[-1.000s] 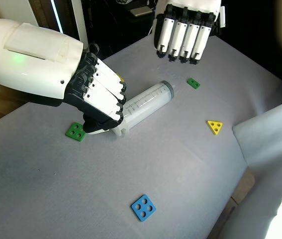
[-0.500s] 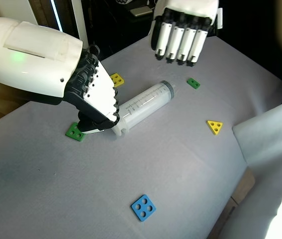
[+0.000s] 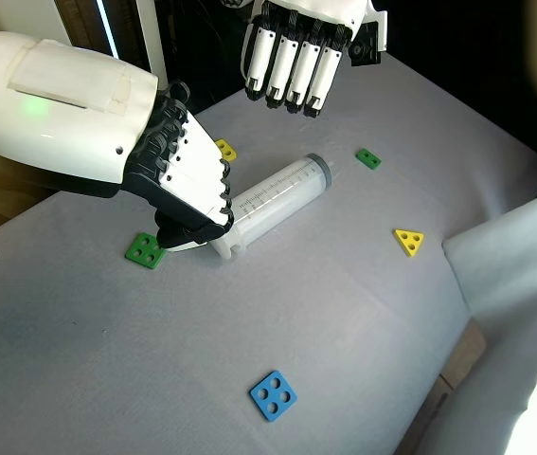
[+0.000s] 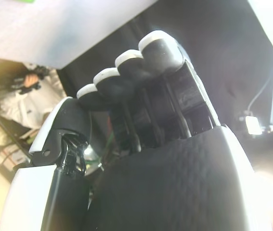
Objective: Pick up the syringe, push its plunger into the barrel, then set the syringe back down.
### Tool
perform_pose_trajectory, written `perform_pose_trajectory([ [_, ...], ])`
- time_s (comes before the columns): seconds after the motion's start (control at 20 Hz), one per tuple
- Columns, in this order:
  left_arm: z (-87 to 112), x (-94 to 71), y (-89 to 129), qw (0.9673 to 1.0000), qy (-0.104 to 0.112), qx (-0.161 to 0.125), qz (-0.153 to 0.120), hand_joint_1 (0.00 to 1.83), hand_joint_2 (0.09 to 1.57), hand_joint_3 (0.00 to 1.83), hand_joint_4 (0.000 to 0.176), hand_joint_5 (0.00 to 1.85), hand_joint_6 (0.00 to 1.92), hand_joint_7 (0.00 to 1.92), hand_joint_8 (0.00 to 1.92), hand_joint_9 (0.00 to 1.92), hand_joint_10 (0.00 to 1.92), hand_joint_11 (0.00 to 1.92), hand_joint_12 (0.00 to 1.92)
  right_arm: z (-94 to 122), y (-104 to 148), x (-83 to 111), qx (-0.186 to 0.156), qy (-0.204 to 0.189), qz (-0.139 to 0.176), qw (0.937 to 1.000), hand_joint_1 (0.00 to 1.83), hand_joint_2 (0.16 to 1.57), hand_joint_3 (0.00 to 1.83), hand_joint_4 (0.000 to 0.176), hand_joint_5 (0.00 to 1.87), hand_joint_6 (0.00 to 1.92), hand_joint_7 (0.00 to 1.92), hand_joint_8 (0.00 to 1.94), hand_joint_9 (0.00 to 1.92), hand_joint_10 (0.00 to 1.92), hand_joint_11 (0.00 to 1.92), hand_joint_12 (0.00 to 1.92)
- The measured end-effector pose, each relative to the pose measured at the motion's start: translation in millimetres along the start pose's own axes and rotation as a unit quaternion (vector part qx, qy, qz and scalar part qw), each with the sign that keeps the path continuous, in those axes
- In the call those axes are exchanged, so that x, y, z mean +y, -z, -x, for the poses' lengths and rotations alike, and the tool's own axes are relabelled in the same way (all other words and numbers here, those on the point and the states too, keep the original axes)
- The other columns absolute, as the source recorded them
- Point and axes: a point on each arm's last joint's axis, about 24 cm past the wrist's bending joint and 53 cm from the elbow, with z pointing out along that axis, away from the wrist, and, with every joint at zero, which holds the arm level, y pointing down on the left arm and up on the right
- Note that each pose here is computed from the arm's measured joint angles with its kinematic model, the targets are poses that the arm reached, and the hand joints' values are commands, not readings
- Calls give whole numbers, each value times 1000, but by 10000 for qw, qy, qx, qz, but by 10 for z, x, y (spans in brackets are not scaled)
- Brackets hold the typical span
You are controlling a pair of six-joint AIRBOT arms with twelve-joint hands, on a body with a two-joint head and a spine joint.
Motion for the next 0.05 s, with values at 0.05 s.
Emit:
perform_pose_trajectory([
  [0.05,7,8,1,10000,4,-8,3,364,1571,81,0,676,1921,733,1921,653,1921,661,1921,0,0,0,0,0,0,10000,382,1516,0,0,709,1921,735,1941,617,1921,526,1921],
])
